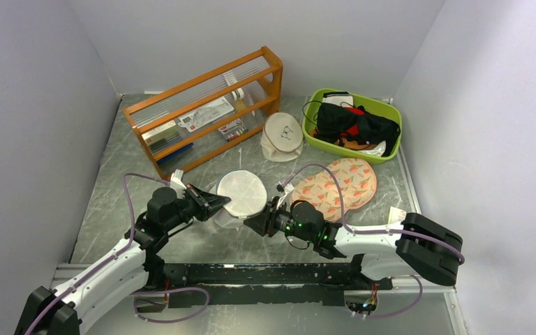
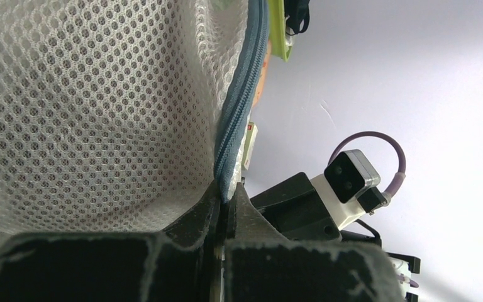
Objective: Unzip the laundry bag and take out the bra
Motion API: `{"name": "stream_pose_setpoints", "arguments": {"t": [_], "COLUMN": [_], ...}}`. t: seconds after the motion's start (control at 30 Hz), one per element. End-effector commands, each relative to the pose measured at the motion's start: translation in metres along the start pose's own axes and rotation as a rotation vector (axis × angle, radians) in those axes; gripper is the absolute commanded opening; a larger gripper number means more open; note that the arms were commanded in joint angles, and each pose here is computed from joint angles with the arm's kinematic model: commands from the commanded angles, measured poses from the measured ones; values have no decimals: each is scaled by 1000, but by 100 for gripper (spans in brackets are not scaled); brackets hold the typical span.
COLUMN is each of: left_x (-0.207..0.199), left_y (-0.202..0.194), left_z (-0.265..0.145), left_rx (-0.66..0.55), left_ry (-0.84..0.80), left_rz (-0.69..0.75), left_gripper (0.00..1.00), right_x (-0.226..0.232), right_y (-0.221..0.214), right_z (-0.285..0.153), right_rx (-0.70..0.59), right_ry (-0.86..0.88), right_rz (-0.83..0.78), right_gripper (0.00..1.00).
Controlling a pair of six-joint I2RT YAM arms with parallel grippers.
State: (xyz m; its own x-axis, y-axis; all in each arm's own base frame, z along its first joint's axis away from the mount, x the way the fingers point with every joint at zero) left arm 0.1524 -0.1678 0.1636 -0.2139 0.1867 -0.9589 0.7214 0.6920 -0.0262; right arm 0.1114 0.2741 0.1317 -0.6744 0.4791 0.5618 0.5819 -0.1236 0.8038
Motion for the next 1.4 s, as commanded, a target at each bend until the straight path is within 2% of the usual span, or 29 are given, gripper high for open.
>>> {"name": "stream_pose_setpoints", "arguments": {"t": [0.0, 0.13, 0.33, 0.8, 0.93, 0.97, 1.07, 1.17, 1.23, 1.37], "left_x": [-9, -9, -6, 0, -2, -4, -10, -22, -35, -74], "left_y": [-1, -2, -1, 7, 10, 11, 13, 17, 20, 21], "left_z": [-3, -3, -4, -12, -13, -14, -17, -26, -35, -55], "left_rx": [13, 22, 4, -76, -91, -91, -99, -113, -124, -124], "left_ry": [-49, -37, -15, 95, 142, 146, 175, 226, 249, 208], "left_rz": [2, 11, 14, 116, 180, 203, 291, 390, 467, 647], "left_gripper": [7, 7, 7, 7, 7, 12, 53, 76, 83, 87], "right_x": [17, 13, -6, -68, -69, -66, -53, -43, -37, -26], "right_y": [17, 15, 13, 4, 8, 10, 18, 20, 25, 35], "right_z": [10, 10, 4, -28, -27, -26, -25, -25, -23, -17], "right_rx": [-62, -50, -56, 88, 122, 120, 88, 54, 40, 44], "right_ry": [69, 39, -125, -654, -689, -668, -552, -457, -420, -384], "right_rz": [5, 8, 11, -212, -266, -269, -272, -263, -255, -260], "right_gripper": [24, 18, 0, 0, 0, 0, 0, 0, 0, 0]}}
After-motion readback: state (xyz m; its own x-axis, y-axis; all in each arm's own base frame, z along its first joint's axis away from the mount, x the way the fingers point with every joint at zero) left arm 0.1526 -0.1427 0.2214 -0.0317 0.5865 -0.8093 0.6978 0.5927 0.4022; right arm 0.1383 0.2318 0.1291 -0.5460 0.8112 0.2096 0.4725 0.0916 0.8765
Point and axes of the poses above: each gripper's point midway between its finger pads, its own z axis out along the fingers, its own x axis along the line the jaws close on, y = z × x, the point moved 7 cm from there along -z, back along the fingers, and after that the axes turned 4 degrees about -z, right-handed, at the moved point
